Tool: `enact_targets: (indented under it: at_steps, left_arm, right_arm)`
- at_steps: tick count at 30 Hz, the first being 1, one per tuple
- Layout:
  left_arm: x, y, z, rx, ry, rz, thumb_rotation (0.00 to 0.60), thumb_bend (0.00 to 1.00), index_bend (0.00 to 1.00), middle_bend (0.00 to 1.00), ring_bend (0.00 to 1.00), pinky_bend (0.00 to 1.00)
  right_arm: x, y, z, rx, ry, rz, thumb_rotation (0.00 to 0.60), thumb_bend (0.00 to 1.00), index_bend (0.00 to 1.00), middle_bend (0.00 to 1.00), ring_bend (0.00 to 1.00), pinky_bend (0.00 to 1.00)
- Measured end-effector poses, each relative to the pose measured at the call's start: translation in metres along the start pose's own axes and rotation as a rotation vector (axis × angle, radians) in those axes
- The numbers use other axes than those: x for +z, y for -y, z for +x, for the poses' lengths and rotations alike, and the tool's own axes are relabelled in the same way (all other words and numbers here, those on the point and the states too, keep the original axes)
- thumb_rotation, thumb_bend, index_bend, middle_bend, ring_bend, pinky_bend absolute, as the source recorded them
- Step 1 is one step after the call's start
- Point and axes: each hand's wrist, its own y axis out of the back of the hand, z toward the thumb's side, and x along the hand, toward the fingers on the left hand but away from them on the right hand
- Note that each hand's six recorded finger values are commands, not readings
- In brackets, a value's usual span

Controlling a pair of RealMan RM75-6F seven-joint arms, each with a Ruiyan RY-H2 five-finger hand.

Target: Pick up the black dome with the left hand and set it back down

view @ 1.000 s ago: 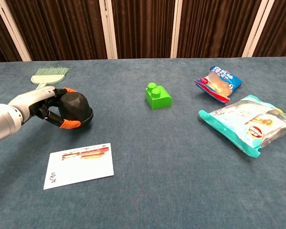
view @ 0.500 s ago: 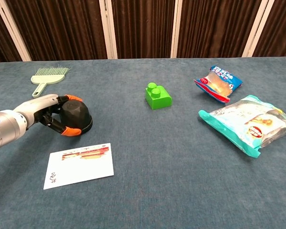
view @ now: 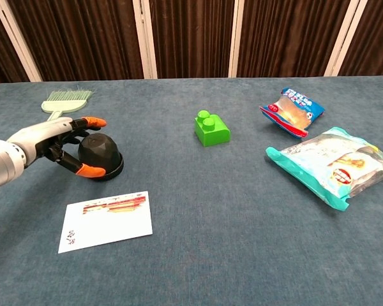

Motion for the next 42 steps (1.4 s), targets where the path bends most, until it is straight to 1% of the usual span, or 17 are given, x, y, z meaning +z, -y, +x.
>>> enact_targets:
  at_steps: [2, 5, 11, 18, 22, 29, 36, 39, 42]
  left_arm:
    - [-0.001, -0.001, 0.000, 0.002, -0.004, -0.001, 0.600, 0.33, 0.09, 0.13, 0.00, 0.00]
    - [-0.002, -0.001, -0.001, 0.002, -0.012, 0.006, 0.600, 0.38, 0.09, 0.17, 0.00, 0.00]
    - [-0.002, -0.004, -0.001, 0.014, -0.018, 0.008, 0.600, 0.47, 0.11, 0.23, 0.00, 0.00]
    - [0.004, -0.007, 0.000, 0.038, -0.006, -0.019, 0.600, 0.57, 0.13, 0.30, 0.00, 0.00]
    - [0.006, -0.009, 0.000, 0.048, -0.003, -0.035, 0.600, 0.63, 0.15, 0.31, 0.00, 0.00]
    - [0.017, -0.014, -0.003, 0.046, 0.027, -0.074, 0.600, 0.63, 0.15, 0.30, 0.00, 0.00]
    - [0.046, -0.022, -0.007, 0.047, 0.098, -0.115, 0.600, 0.62, 0.15, 0.28, 0.00, 0.00]
    - [0.054, -0.018, -0.002, 0.040, 0.107, -0.113, 0.600, 0.62, 0.15, 0.27, 0.00, 0.00]
    - [0.062, -0.011, 0.003, 0.027, 0.112, -0.091, 0.600, 0.62, 0.15, 0.25, 0.00, 0.00]
  right_arm:
    - [0.000, 0.000, 0.000, 0.000, 0.000, 0.000, 0.600, 0.21, 0.00, 0.01, 0.11, 0.01]
    - [0.000, 0.000, 0.000, 0.002, 0.001, 0.000, 0.600, 0.21, 0.00, 0.01, 0.11, 0.01]
    - [0.000, 0.001, 0.000, 0.006, 0.001, -0.001, 0.600, 0.21, 0.00, 0.01, 0.11, 0.01]
    - [0.000, 0.000, -0.001, 0.005, 0.003, -0.005, 0.600, 0.21, 0.00, 0.01, 0.11, 0.01]
    - [0.000, 0.000, -0.001, 0.006, 0.003, -0.006, 0.600, 0.21, 0.00, 0.01, 0.11, 0.01]
    - [0.001, 0.000, -0.001, 0.005, 0.002, -0.006, 0.600, 0.21, 0.00, 0.01, 0.11, 0.01]
    - [0.003, -0.001, -0.001, 0.003, -0.001, -0.009, 0.600, 0.21, 0.00, 0.01, 0.11, 0.01]
    - [0.002, -0.001, -0.001, 0.002, 0.001, -0.009, 0.600, 0.21, 0.00, 0.01, 0.11, 0.01]
    - [0.002, -0.001, 0.000, 0.006, -0.001, -0.009, 0.600, 0.21, 0.00, 0.01, 0.11, 0.01]
